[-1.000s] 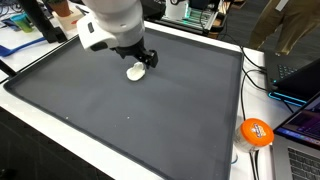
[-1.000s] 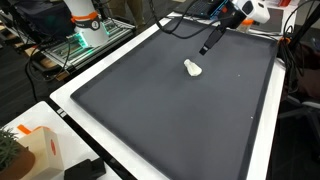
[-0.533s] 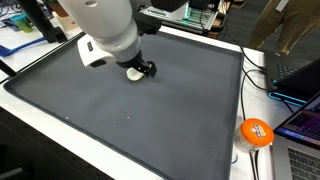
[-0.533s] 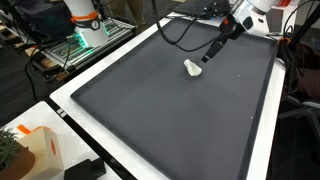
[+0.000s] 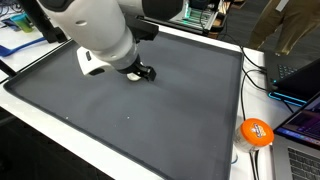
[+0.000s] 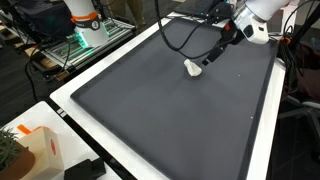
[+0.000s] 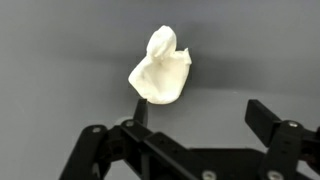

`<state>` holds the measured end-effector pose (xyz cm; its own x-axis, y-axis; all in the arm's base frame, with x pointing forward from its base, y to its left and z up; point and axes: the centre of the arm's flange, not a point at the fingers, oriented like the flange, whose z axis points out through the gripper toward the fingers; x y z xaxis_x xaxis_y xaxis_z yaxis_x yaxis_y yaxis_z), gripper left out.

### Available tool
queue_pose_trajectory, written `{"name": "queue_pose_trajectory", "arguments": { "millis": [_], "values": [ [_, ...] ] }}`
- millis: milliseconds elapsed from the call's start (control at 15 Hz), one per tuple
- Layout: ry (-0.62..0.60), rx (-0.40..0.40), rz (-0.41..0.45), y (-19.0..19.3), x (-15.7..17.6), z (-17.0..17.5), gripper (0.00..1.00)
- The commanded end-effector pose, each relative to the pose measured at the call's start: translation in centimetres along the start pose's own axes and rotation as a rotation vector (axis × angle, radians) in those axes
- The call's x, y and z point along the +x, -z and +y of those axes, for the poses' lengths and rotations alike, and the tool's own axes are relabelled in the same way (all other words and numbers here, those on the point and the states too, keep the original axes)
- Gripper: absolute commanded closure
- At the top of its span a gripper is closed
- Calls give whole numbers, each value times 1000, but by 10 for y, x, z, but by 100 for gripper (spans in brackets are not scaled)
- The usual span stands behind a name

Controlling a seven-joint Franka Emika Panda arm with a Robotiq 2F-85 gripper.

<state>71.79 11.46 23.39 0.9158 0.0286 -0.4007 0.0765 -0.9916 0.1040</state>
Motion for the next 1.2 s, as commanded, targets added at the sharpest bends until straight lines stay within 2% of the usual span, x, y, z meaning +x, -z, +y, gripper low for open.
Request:
{"name": "queue_pose_trajectory", "arguments": {
  "millis": [0,667,1133],
  "values": [
    [10,24,-35,3,20,-1,0],
    [14,10,-62,3,22,-6,0],
    [52,10,-36,17,-36,3,0]
  ]
}}
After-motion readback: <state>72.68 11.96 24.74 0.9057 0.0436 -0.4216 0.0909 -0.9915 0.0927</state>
